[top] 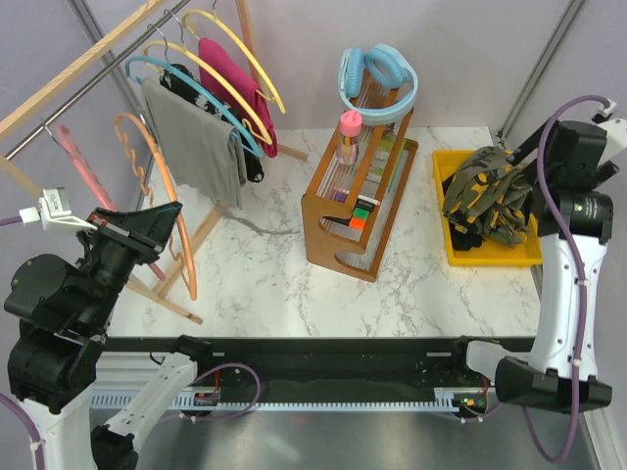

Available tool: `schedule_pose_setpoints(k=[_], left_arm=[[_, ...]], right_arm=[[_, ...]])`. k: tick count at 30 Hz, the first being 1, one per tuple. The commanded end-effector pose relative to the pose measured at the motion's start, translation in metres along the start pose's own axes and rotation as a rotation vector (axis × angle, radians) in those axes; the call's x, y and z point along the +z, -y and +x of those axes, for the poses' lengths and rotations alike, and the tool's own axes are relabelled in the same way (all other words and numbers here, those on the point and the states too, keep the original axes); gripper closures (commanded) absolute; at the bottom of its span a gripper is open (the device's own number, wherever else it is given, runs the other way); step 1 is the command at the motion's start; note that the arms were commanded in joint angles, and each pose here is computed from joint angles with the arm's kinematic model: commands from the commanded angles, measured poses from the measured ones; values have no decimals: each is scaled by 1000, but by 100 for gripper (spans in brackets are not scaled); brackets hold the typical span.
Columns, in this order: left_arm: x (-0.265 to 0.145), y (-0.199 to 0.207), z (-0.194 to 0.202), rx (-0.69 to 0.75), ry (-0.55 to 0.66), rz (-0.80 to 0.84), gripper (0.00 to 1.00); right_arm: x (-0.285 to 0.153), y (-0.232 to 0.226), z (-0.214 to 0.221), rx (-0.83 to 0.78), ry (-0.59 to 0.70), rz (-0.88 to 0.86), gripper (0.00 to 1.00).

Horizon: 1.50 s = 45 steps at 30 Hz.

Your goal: Remove the trousers from the hanger

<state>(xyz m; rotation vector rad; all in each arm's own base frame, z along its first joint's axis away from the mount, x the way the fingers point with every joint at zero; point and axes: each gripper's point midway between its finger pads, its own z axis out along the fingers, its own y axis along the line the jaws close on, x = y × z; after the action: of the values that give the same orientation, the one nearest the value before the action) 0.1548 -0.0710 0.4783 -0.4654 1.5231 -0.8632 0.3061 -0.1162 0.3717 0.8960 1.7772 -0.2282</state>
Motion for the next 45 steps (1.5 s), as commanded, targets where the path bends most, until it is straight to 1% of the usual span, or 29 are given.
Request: schedule_pose_setpoints(k=[1, 2, 3, 5, 7, 8, 11, 14, 17, 21, 23, 28, 33, 35, 37, 38, 42, 45], left_arm=[[16, 11, -44, -68, 197, -11, 98], [20, 8, -48, -78, 216, -33, 98], [23, 7, -50, -88, 227, -43, 98], [31, 8, -57, -95, 258, -48, 98], [35, 8, -63, -99, 284, -55, 98], [37, 8, -70, -109, 318, -65, 98], [46, 5, -79, -119, 360, -96, 98], [54, 2, -85, -116, 392, -118, 98], [64, -1, -93, -100, 434, -141, 98], [74, 5, -101, -48, 479, -106, 98], [77, -1, -101, -42, 493, -130, 98], [87, -19, -96, -42, 506, -196, 98], [96, -28, -89, -46, 506, -206, 98], [97, -26, -93, -34, 531, -188, 98], [99, -30, -91, 7, 541, -187, 98], [97, -25, -97, 4, 572, -159, 98], [97, -38, -94, 21, 594, -196, 98], [96, -45, -93, 7, 598, -230, 98]], right_arm=[[-44, -59, -4, -16, 14, -301, 2], [-53, -76, 2, -39, 4, -364, 2], [-58, -81, 3, -45, 5, -385, 2], [-75, -104, 15, -87, -6, -483, 2], [-87, -116, 23, -108, -14, -555, 2], [-97, -128, 27, -113, -16, -615, 2], [-120, -145, 33, -111, -11, -717, 2], [-134, -152, 37, -106, -6, -773, 2], [-142, -154, 36, -103, 3, -798, 2], [-145, -155, 37, -112, 13, -808, 2], [-144, -155, 37, -117, 16, -809, 2], [-148, -154, 33, -111, 34, -823, 2], [-151, -153, 30, -112, 46, -829, 2], [-150, -152, 30, -119, 49, -826, 2], [-149, -152, 32, -126, 50, -823, 2], [-148, -152, 33, -131, 48, -823, 2], [-148, -152, 31, -137, 54, -824, 2], [-149, -151, 30, -139, 61, -823, 2]])
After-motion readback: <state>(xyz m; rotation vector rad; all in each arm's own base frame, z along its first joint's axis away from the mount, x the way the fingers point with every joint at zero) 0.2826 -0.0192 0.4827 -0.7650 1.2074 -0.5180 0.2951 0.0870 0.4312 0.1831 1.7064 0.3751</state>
